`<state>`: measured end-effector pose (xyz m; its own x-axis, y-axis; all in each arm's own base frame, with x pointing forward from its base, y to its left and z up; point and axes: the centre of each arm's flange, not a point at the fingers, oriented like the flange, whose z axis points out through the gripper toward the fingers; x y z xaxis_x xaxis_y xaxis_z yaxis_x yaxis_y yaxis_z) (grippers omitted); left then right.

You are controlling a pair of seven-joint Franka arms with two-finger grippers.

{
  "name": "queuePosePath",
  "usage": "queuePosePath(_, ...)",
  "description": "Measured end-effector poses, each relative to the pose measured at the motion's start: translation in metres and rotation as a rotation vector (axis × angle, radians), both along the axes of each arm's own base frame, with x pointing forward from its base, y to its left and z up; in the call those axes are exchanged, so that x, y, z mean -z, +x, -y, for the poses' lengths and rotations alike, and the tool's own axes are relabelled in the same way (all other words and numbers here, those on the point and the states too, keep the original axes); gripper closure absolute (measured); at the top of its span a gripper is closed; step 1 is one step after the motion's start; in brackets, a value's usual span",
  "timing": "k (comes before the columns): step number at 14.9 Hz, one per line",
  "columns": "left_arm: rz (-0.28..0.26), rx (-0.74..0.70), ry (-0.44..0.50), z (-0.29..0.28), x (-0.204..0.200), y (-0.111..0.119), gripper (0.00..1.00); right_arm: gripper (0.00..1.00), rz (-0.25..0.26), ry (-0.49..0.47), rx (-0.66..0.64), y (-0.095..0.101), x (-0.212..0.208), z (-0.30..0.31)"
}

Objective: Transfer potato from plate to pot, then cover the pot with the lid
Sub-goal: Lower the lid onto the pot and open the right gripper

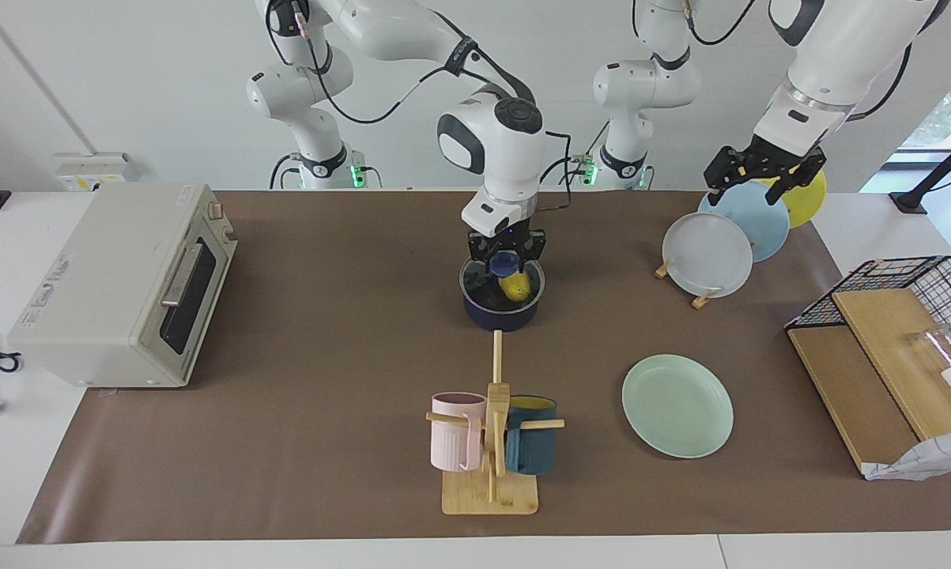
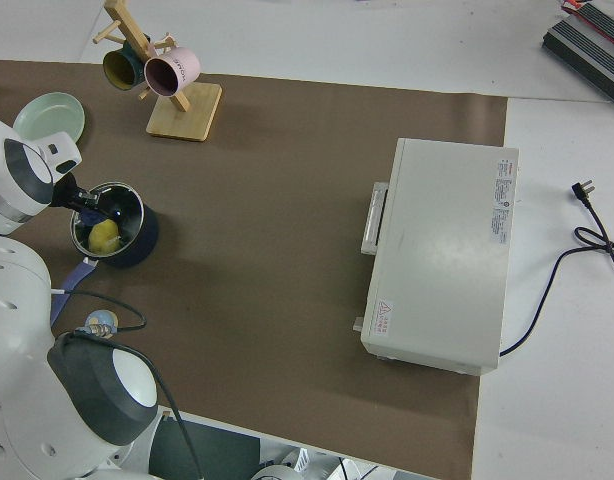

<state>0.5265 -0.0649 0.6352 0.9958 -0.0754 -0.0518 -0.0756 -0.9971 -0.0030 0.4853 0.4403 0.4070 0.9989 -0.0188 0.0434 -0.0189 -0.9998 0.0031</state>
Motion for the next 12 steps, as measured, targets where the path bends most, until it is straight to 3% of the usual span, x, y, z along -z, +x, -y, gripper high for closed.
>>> queuePosePath(5, 0.014, -0.006, -0.001, -0.003, -0.007, -0.004, 0.0, 0.34, -0.024, 0.03, 0.031, 0.005, -0.003, 0.003)
queuePosePath(12, 0.079, -0.011, -0.005, -0.007, -0.041, -0.025, 0.0, 0.34, -0.03, 0.023, 0.023, 0.002, 0.001, 0.0)
